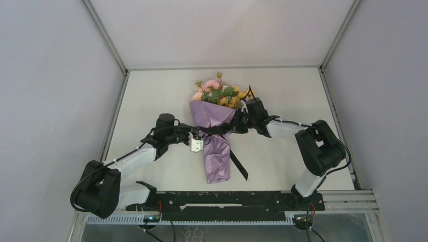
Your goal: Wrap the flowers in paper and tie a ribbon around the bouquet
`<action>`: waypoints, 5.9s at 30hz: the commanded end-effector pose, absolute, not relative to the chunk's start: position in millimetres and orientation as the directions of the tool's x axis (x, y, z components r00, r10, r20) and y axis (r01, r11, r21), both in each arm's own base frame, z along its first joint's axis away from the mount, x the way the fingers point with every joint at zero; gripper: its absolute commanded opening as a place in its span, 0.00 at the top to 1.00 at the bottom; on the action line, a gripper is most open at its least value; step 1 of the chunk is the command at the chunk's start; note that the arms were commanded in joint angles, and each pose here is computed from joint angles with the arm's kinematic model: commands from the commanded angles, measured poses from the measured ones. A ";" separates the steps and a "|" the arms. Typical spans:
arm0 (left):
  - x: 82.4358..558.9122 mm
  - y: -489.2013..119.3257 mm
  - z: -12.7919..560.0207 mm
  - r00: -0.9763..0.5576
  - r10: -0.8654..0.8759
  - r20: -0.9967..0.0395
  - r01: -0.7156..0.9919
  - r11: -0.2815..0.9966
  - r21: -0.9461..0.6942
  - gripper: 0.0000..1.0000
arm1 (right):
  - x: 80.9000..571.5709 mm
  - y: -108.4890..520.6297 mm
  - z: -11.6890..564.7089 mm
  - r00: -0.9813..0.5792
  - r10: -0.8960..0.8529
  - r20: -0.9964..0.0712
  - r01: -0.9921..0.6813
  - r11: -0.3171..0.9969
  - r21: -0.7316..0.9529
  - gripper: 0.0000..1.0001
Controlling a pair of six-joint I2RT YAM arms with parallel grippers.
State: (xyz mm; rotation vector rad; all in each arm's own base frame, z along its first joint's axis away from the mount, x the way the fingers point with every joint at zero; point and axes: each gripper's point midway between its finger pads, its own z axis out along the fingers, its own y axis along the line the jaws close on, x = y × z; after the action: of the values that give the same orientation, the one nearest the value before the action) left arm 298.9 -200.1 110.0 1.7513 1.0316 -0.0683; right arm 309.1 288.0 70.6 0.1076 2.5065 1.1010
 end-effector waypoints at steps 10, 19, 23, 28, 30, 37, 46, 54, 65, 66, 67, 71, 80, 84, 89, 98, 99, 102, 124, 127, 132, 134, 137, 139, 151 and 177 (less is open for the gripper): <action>298.0 -199.5 112.4 0.645 0.590 -0.485 0.642 -0.075 0.763 1.00 | 309.7 286.3 98.9 -0.896 0.207 -0.394 -0.151 0.691 0.707 0.83; 301.8 -193.3 112.2 0.631 0.618 -0.469 0.639 -0.071 0.766 1.00 | 310.5 259.5 95.6 -0.886 0.194 -0.420 -0.140 0.754 0.642 0.92; 304.4 -184.8 106.1 0.613 0.644 -0.458 0.645 -0.073 0.760 1.00 | 313.1 250.5 95.5 -0.885 0.190 -0.425 -0.141 0.760 0.634 0.90; 303.2 -180.9 103.0 0.605 0.652 -0.458 0.651 -0.073 0.756 1.00 | 313.1 253.5 92.9 -0.891 0.185 -0.414 -0.145 0.748 0.647 0.86; 302.3 -181.5 102.7 0.607 0.648 -0.460 0.652 -0.074 0.755 1.00 | 313.6 255.9 93.3 -0.892 0.185 -0.412 -0.148 0.741 0.655 0.87; 300.3 -185.6 103.8 0.618 0.627 -0.474 0.653 -0.074 0.754 1.00 | 311.1 264.5 101.4 -0.887 0.159 -0.433 -0.200 0.713 0.672 0.82; 297.4 -188.5 103.0 0.636 0.609 -0.474 0.648 -0.089 0.756 1.00 | 276.2 280.2 153.7 -0.224 -0.314 -0.923 -0.935 0.337 0.112 0.57; 297.3 -190.2 103.7 0.638 0.603 -0.480 0.650 -0.088 0.755 1.00 | 262.4 291.0 118.4 0.359 -0.409 -0.839 -0.930 -0.083 -0.357 0.53; 299.1 -190.6 103.8 0.631 0.604 -0.486 0.656 -0.082 0.750 1.00 | 287.5 289.6 101.5 0.416 -0.461 -0.784 -0.899 -0.077 -0.431 0.50; 299.4 -190.3 103.8 0.629 0.607 -0.486 0.657 -0.081 0.750 1.00 | 289.0 289.1 100.7 0.414 -0.464 -0.783 -0.899 -0.072 -0.432 0.50; 299.5 -190.0 103.2 0.628 0.608 -0.486 0.658 -0.081 0.749 1.00 | 290.4 289.5 100.2 0.416 -0.464 -0.782 -0.897 -0.071 -0.435 0.50; 300.3 -190.1 102.8 0.626 0.609 -0.487 0.660 -0.081 0.747 1.00 | 297.6 289.5 96.4 0.412 -0.486 -0.771 -0.897 -0.066 -0.438 0.50; 300.4 -190.8 102.3 0.626 0.607 -0.490 0.662 -0.081 0.745 1.00 | 305.5 289.2 89.3 0.398 -0.510 -0.763 -0.899 -0.050 -0.435 0.50; 301.0 -190.5 102.5 0.625 0.608 -0.489 0.662 -0.080 0.746 1.00 | 309.6 292.8 89.4 0.401 -0.508 -0.762 -0.897 -0.050 -0.439 0.51; 307.2 -190.2 109.4 0.594 0.619 -0.514 0.673 -0.032 0.739 1.00 | 311.6 295.3 85.3 0.380 -0.537 -0.753 -0.909 -0.067 -0.411 0.84; 338.2 -162.6 110.4 0.458 0.693 -0.557 0.693 0.115 0.712 1.00 | 252.0 283.3 73.0 0.289 -0.596 -0.749 -0.956 -0.143 -0.256 1.00; 341.6 -159.4 111.1 0.449 0.696 -0.561 0.692 0.127 0.711 1.00 | 245.0 281.4 70.5 0.278 -0.604 -0.747 -0.960 -0.149 -0.237 1.00; 345.5 -152.6 109.6 0.433 0.703 -0.564 0.698 0.135 0.703 1.00 | 234.2 277.8 72.5 0.271 -0.610 -0.745 -0.962 -0.154 -0.224 1.00; 343.5 -92.7 74.9 0.400 0.796 -0.454 0.712 0.042 0.701 1.00 | 216.5 187.8 34.1 0.080 -0.894 -0.441 -0.995 -0.042 -0.095 1.00; 341.3 -85.6 74.0 0.392 0.805 -0.446 0.720 0.034 0.694 1.00 | 217.2 183.6 35.0 0.069 -0.900 -0.431 -0.995 -0.031 -0.097 1.00; 339.4 -76.5 72.2 0.380 0.820 -0.428 0.717 0.031 0.697 1.00 | 213.0 178.7 32.7 0.057 -0.907 -0.417 -0.997 -0.028 -0.075 1.00; 338.8 -71.0 70.4 0.369 0.826 -0.426 0.717 0.038 0.696 1.00 | 210.8 173.6 29.7 0.039 -0.918 -0.395 -0.998 -0.015 -0.064 1.00; 333.8 -65.6 65.5 0.356 0.833 -0.425 0.733 0.034 0.680 1.00 | 209.1 167.5 26.5 0.025 -0.924 -0.381 -0.998 -0.003 -0.059 1.00; 331.4 -63.7 63.8 0.357 0.834 -0.420 0.737 0.026 0.676 1.00 | 208.2 164.7 25.6 0.016 -0.928 -0.373 -0.999 0.004 -0.052 1.00; 327.6 -50.6 54.0 0.342 0.853 -0.394 0.738 0.016 0.675 1.00 | 207.7 152.1 26.0 -0.018 -0.938 -0.347 -0.998 0.040 -0.055 1.00; 322.6 -55.7 53.9 0.366 0.843 -0.395 0.735 -0.001 0.678 1.00 | 214.5 154.9 35.9 -0.040 -0.926 -0.374 -0.996 0.069 -0.064 1.00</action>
State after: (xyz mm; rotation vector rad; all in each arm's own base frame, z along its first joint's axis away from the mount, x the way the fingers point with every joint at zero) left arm 309.1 -96.0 56.6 1.7563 1.2805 -0.0468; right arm 234.1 201.5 42.7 -1.9198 1.7959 0.3836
